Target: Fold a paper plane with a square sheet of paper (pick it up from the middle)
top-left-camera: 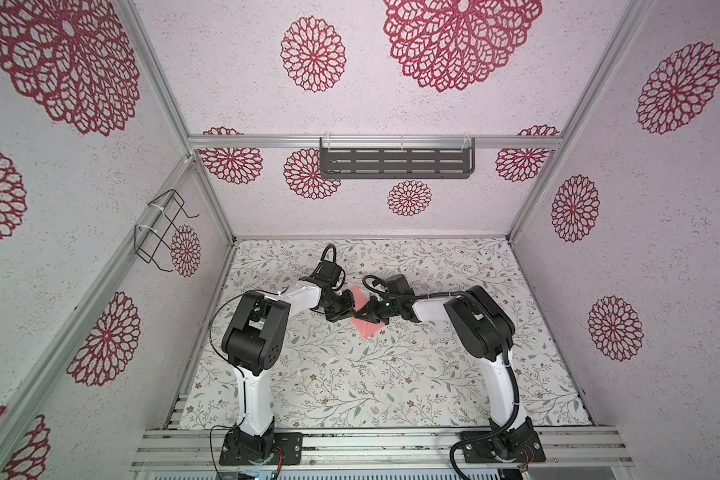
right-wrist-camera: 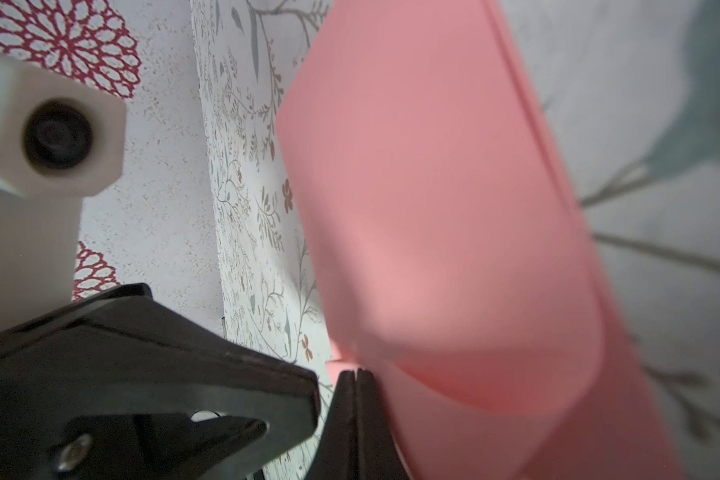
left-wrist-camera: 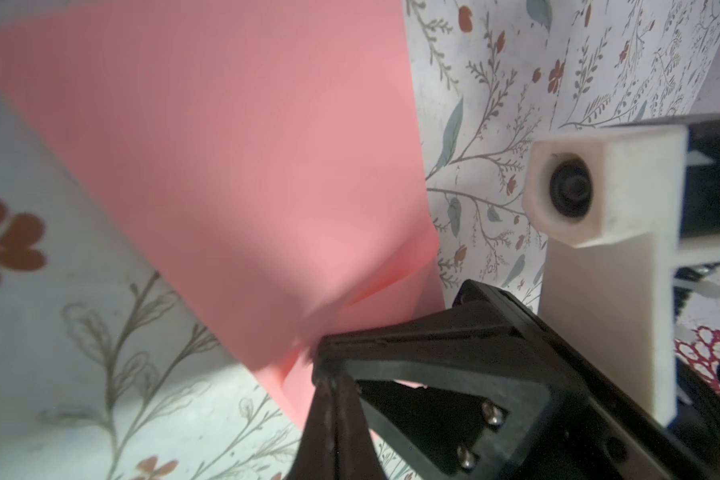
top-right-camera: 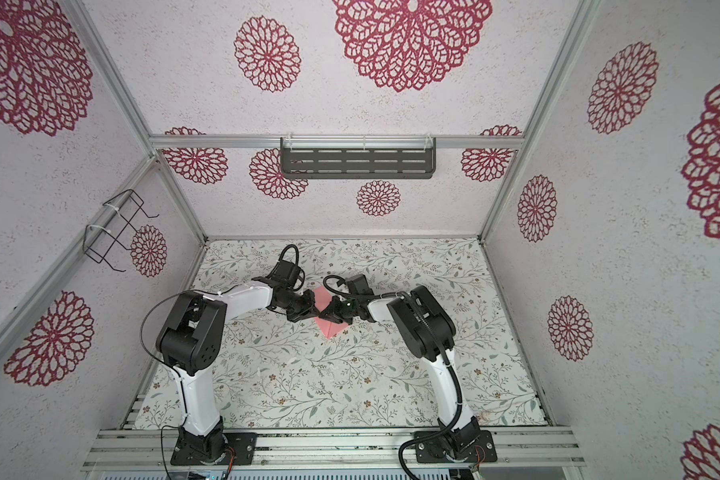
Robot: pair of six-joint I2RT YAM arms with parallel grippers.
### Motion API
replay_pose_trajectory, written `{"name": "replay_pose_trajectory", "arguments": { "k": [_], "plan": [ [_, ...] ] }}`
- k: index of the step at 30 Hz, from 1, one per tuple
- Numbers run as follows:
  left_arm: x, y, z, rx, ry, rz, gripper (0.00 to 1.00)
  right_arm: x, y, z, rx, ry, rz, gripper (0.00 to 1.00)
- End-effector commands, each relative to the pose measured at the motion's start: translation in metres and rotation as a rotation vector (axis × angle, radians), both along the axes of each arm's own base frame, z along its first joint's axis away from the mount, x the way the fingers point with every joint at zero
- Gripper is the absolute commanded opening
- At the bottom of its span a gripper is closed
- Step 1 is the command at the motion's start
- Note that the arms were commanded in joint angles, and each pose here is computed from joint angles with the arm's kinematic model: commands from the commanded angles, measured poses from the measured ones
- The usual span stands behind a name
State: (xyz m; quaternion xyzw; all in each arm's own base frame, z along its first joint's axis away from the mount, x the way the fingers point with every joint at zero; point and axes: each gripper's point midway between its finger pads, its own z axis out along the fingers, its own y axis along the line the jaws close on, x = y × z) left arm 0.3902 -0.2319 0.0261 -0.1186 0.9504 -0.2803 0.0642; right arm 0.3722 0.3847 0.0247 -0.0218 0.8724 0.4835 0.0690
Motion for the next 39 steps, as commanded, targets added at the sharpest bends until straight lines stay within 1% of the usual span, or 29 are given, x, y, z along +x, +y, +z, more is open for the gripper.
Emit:
{"name": "replay_pose_trajectory", "arguments": {
  "k": [1, 12, 14, 16, 18, 21, 26, 32, 39],
  "plan": [
    [-0.001, 0.004, -0.013, 0.042, 0.021, -0.012, 0.0, -0.007, -0.022, -0.034, -0.148, 0.068, -0.053, 0.0],
    [-0.007, 0.011, -0.029, 0.103, 0.051, -0.013, 0.0, -0.006, -0.021, -0.032, -0.145, 0.063, -0.051, 0.0],
    [-0.009, 0.015, -0.033, 0.13, 0.064, -0.011, 0.0, -0.005, -0.02, -0.029, -0.14, 0.057, -0.048, 0.0],
    [-0.015, 0.021, -0.038, 0.169, 0.089, -0.017, 0.0, -0.003, -0.017, -0.019, -0.118, 0.039, -0.04, 0.0],
    [-0.025, 0.032, -0.047, 0.227, 0.126, -0.011, 0.0, 0.0, -0.014, -0.001, -0.077, -0.003, -0.024, 0.01],
    [-0.037, 0.042, -0.059, 0.276, 0.165, -0.012, 0.0, 0.0, -0.012, 0.022, -0.044, -0.062, 0.006, 0.02],
    [-0.049, 0.049, -0.071, 0.32, 0.203, -0.024, 0.0, -0.019, -0.014, 0.039, -0.003, -0.083, 0.062, 0.03],
    [-0.054, 0.052, -0.077, 0.353, 0.217, -0.034, 0.0, -0.049, -0.021, 0.03, -0.035, -0.051, 0.111, 0.03],
    [-0.056, 0.055, -0.08, 0.377, 0.223, -0.035, 0.0, -0.059, -0.022, 0.019, -0.059, -0.025, 0.138, 0.03]
  ]
}}
